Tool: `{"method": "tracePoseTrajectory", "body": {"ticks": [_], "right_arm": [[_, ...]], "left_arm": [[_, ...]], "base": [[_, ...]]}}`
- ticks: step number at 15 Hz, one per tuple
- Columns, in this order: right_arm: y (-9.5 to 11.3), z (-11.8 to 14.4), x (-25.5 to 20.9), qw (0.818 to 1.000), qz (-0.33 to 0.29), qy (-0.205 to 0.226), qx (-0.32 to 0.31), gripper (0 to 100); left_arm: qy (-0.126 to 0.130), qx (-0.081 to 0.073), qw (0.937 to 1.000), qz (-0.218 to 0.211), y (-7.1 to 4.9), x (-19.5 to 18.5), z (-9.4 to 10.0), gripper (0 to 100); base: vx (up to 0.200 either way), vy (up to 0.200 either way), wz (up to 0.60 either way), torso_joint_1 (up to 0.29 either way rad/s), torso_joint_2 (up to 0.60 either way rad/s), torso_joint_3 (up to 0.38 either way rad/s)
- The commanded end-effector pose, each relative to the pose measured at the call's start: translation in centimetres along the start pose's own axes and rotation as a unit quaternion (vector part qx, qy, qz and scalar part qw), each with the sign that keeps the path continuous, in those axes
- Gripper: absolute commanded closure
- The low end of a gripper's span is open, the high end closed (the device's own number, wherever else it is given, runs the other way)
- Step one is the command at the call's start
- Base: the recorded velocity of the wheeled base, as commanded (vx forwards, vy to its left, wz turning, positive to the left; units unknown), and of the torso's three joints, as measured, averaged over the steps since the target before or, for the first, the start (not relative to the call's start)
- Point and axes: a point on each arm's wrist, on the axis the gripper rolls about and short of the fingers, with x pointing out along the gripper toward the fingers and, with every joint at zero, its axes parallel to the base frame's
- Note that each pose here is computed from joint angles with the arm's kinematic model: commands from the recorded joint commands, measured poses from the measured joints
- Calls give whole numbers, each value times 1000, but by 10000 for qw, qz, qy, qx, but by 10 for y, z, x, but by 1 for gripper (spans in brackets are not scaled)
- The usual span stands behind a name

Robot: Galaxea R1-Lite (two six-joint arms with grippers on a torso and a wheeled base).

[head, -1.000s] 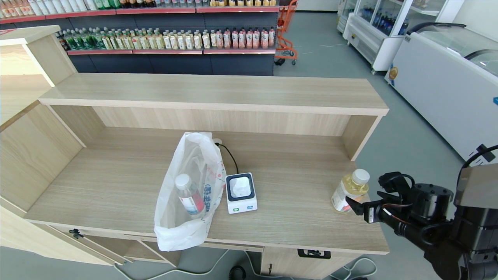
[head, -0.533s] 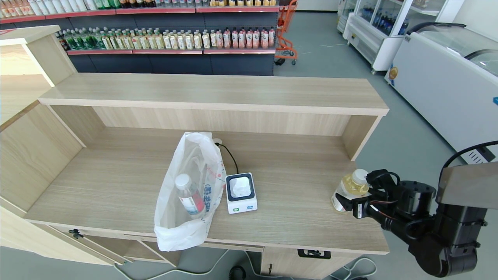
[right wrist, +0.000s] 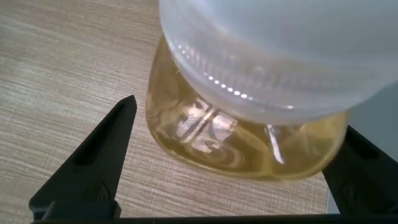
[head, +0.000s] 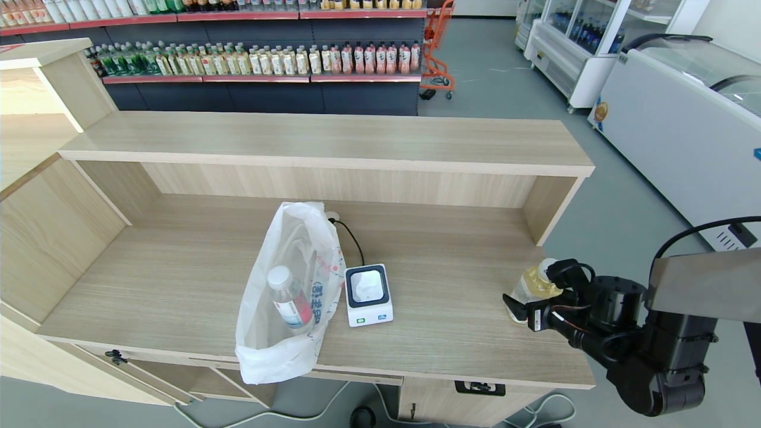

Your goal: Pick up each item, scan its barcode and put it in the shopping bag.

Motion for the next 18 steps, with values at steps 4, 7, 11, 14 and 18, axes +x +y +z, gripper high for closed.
{"method": "tracePoseTrajectory", "body": {"ticks": [4, 7, 11, 14, 18], "right_arm": [[5, -4, 8, 10000, 80, -13, -17, 0], [9, -5, 16, 9999, 125, -79, -57, 0], [9, -3, 23, 9997, 175, -184, -64, 100], [6, 6, 21, 9993, 168, -323, -76, 100], [2, 23, 10, 9984, 185, -532, -47, 100]], "left_arm": [[4, 4, 10000, -1, 0, 0, 0, 100], [4, 4, 10000, -1, 0, 0, 0, 100], [-4, 4, 10000, -1, 0, 0, 0, 100], [4, 4, 10000, -1, 0, 0, 0, 100], [4, 4, 10000, -1, 0, 0, 0, 100]], "base": [[0, 0, 0, 0, 0, 0], [0, 0, 0, 0, 0, 0], [0, 0, 0, 0, 0, 0], [0, 0, 0, 0, 0, 0], [0, 0, 0, 0, 0, 0]]}}
